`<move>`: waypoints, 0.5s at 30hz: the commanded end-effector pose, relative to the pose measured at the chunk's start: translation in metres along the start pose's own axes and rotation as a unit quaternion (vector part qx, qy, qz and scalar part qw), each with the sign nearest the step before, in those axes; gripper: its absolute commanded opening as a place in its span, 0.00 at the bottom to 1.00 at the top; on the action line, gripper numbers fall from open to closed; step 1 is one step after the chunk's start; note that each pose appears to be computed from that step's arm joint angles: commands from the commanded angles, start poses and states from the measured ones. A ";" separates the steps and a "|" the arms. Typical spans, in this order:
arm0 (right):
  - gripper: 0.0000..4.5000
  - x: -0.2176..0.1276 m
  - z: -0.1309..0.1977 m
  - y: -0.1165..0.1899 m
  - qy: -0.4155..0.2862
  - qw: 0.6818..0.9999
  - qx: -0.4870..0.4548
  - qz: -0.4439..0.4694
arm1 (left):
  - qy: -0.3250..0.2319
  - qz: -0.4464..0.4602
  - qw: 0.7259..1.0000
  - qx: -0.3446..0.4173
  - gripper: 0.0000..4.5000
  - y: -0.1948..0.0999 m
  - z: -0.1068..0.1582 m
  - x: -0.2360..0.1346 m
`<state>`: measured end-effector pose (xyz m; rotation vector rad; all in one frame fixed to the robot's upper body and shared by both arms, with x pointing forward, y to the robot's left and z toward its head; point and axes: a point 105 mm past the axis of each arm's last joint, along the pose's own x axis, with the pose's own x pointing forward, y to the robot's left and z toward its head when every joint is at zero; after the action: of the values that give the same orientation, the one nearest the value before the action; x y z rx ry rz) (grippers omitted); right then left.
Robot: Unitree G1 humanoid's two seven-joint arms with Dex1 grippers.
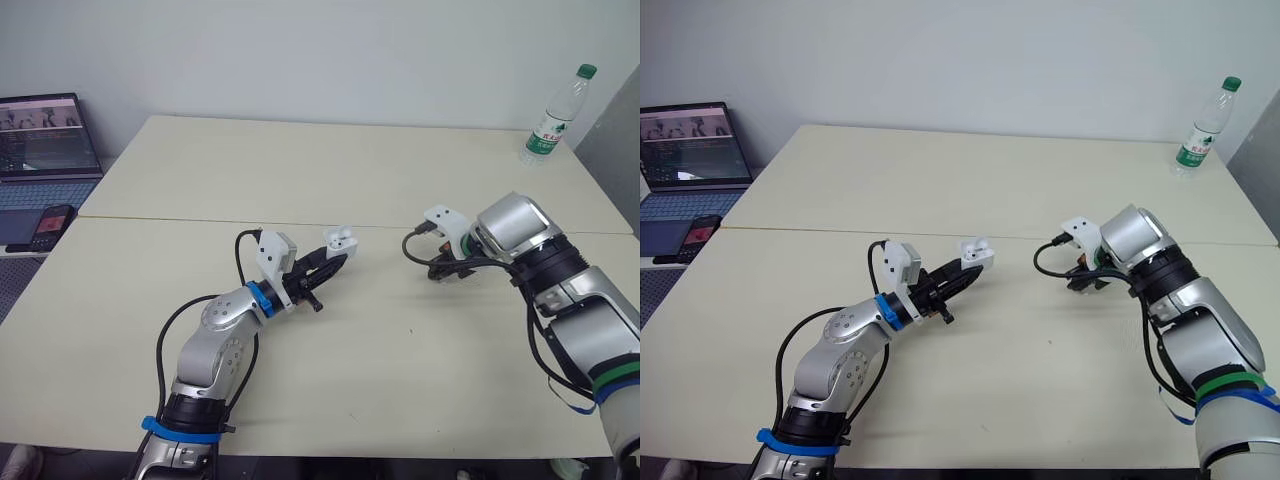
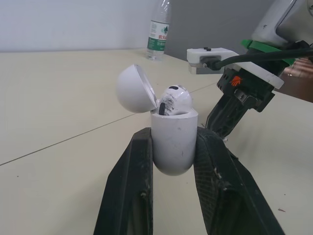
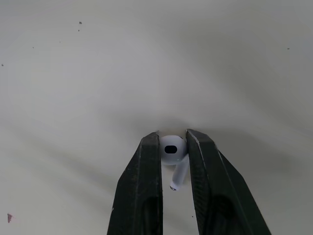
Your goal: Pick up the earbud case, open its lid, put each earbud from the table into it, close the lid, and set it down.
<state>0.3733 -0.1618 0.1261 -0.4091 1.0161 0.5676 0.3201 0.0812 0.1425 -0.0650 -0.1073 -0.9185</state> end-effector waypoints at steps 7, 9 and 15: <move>0.08 -0.047 -0.051 0.034 -0.025 0.929 -0.345 0.127 | -0.016 -0.004 1.000 0.020 0.17 -0.002 0.011 -0.002; 0.08 -0.052 -0.068 0.039 -0.016 0.907 -0.392 0.151 | -0.016 -0.004 1.000 0.020 0.17 -0.002 0.011 -0.003; 0.08 -0.051 -0.102 0.041 -0.011 0.854 -0.493 0.164 | -0.017 -0.004 1.000 0.020 0.17 -0.002 0.010 -0.002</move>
<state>0.2554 -0.2021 0.1105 -1.0521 0.7939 1.4038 0.3196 0.0846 0.1389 -0.0605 -0.0954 -0.9100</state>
